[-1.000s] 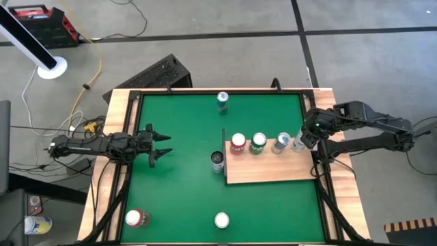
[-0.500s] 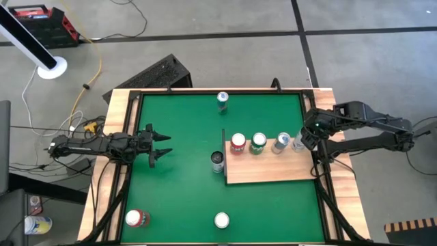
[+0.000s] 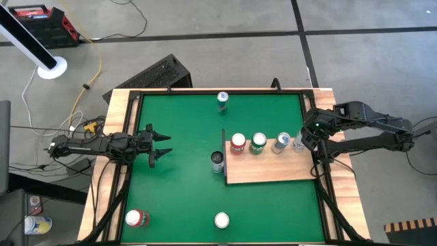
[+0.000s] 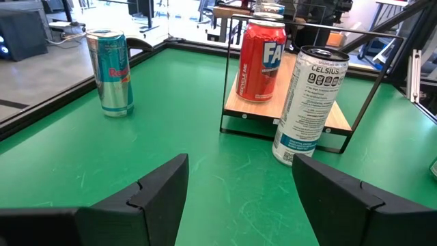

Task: Place canned beverage on shelf
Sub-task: Put the orange soda can on the shelf

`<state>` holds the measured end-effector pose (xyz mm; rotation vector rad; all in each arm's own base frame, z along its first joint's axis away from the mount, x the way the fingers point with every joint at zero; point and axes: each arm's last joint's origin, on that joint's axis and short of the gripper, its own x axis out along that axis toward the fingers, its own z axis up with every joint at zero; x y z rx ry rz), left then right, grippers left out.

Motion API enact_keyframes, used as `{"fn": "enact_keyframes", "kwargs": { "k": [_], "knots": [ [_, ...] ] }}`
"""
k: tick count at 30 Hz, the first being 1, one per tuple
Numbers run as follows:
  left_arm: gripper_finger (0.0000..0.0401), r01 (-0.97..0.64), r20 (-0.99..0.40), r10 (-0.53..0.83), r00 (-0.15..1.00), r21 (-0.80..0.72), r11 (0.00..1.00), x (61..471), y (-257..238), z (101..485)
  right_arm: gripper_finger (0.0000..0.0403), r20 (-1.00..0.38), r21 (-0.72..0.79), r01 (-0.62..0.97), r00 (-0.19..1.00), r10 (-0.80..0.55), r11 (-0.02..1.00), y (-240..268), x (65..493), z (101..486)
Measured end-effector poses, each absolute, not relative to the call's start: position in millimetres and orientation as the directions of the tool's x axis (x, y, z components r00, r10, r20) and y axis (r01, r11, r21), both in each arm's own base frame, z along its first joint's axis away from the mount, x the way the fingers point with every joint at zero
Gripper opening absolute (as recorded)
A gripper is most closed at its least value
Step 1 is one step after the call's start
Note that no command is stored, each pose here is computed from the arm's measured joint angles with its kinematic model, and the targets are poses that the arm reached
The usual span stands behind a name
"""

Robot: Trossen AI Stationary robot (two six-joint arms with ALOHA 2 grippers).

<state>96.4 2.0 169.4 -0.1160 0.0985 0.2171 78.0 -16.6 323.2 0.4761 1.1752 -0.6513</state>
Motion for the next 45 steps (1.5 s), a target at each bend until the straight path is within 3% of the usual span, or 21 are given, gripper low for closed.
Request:
{"fn": "enact_keyframes", "kwargs": {
  "k": [10, 19, 22, 32, 39, 45],
  "knots": [
    [0.0245, -0.22, -0.11, 0.209, 0.972, -0.104, 0.97, 96.5, 2.0, 169.3, 0.0345, -0.908, 0.045, 0.653, 0.342, -0.241, 0.756, -16.3, 74.1, 349.0],
    [0.0245, -0.22, -0.11, 0.209, 0.972, -0.104, 0.97, 96.4, 2.0, 169.4, 0.0345, -0.709, 0.126, 0.504, 0.648, -0.278, 0.854, -18.8, 93.1, 383.4],
    [0.0245, -0.22, -0.11, 0.209, 0.972, -0.104, 0.97, 96.4, 2.0, 169.4, 0.0345, -0.66, 0.13, 0.462, 0.701, -0.271, 0.877, -20.4, 107.1, 388.0],
    [0.0245, -0.22, -0.11, 0.209, 0.972, -0.104, 0.97, 96.4, 2.0, 169.4, 0.0345, -0.643, 0.055, 0.386, 0.719, -0.263, 0.921, -32.1, 185.6, 377.0],
    [0.0245, -0.22, -0.11, 0.209, 0.972, -0.104, 0.97, 96.4, 2.0, 169.4, 0.0345, -0.587, 0.03, 0.432, 0.738, -0.333, 0.902, -63.4, 243.5, 359.9],
    [0.0245, -0.221, -0.11, 0.209, 0.972, -0.104, 0.97, 96.4, 2.0, 169.4, 0.0345, -0.616, 0.064, 0.294, 0.764, -0.194, 0.954, -78.9, 267.2, 341.9]
  ]
}}
